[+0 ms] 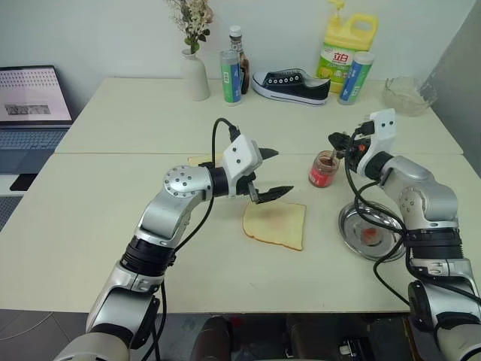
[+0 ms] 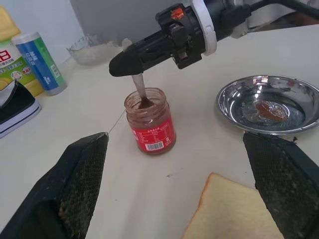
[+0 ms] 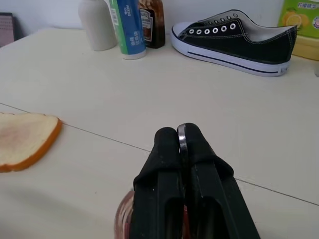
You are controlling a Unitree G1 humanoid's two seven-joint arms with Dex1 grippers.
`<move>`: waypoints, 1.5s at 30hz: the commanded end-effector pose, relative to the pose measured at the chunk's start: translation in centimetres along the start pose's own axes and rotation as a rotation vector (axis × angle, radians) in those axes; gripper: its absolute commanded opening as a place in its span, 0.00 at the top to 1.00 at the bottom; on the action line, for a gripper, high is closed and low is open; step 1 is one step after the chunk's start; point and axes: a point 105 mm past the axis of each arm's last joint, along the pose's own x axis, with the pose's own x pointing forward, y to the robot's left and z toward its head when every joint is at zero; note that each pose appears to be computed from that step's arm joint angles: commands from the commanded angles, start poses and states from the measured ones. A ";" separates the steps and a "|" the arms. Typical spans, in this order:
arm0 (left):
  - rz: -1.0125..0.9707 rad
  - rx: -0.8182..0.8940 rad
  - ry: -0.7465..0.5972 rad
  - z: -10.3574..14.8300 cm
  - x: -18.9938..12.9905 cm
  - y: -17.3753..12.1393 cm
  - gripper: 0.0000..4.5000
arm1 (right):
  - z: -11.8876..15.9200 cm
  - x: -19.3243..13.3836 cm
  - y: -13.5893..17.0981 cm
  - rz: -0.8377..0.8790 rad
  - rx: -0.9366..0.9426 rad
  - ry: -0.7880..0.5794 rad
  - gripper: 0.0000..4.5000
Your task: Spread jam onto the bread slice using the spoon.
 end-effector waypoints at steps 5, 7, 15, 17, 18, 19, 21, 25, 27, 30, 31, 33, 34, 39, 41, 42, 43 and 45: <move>0.002 0.050 -0.048 1.8 -0.2 0.2 0.00 | 2.0 -0.3 -0.2 -0.035 0.156 -0.090 0.99; 0.000 0.053 -0.053 2.0 -0.1 0.2 0.00 | 2.2 -0.3 -0.5 -0.046 0.242 -0.108 0.99; -0.008 0.056 -0.061 2.1 0.0 0.1 0.00 | 2.9 -1.0 -1.3 -0.086 0.425 -0.147 0.99; -0.008 0.056 -0.061 2.1 0.0 0.1 0.00 | 3.0 -1.1 -1.6 -0.099 0.467 -0.154 0.99; -0.008 0.056 -0.061 2.1 0.0 0.1 0.00 | 3.0 -1.1 -1.6 -0.102 0.475 -0.154 0.99; -0.009 0.057 -0.062 2.1 0.0 0.1 0.00 | 3.0 -1.2 -1.8 -0.107 0.501 -0.159 0.99; -0.008 0.059 -0.063 2.2 0.0 0.2 0.00 | 3.0 -1.3 -1.9 -0.115 0.551 -0.169 0.99; -0.007 0.060 -0.065 2.2 0.0 0.2 0.00 | 3.1 -1.4 -1.9 -0.118 0.593 -0.176 0.99; -0.006 0.060 -0.065 2.2 0.0 0.2 0.00 | 3.1 -1.4 -2.0 -0.121 0.600 -0.175 0.99; -0.004 0.060 -0.065 2.2 -0.1 0.3 0.00 | 3.2 -1.6 -2.3 -0.130 0.639 -0.186 0.99; -0.003 0.061 -0.065 2.2 -0.1 0.3 0.00 | 3.2 -1.6 -2.5 -0.134 0.655 -0.192 0.99; -0.002 0.061 -0.064 2.2 -0.1 0.3 0.00 | 3.3 -1.7 -2.6 -0.139 0.671 -0.198 0.99; -0.001 0.061 -0.064 2.2 -0.1 0.3 0.00 | 3.3 -1.8 -2.7 -0.141 0.680 -0.201 0.99; -0.002 0.062 -0.065 2.2 -0.2 0.3 0.00 | 3.4 -1.9 -2.9 -0.140 0.743 -0.223 0.99; -0.003 0.062 -0.064 2.2 -0.2 0.3 0.00 | 3.5 -2.1 -3.2 -0.139 0.784 -0.239 0.99; -0.004 0.062 -0.064 2.2 -0.2 0.3 0.00 | 3.5 -2.2 -3.3 -0.139 0.801 -0.246 0.99; -0.004 0.063 -0.064 2.2 -0.2 0.3 0.00 | 3.5 -2.3 -3.4 -0.139 0.825 -0.256 0.99; -0.006 0.063 -0.064 2.2 -0.2 0.3 0.00 | 3.7 -2.5 -3.5 -0.130 0.868 -0.274 0.99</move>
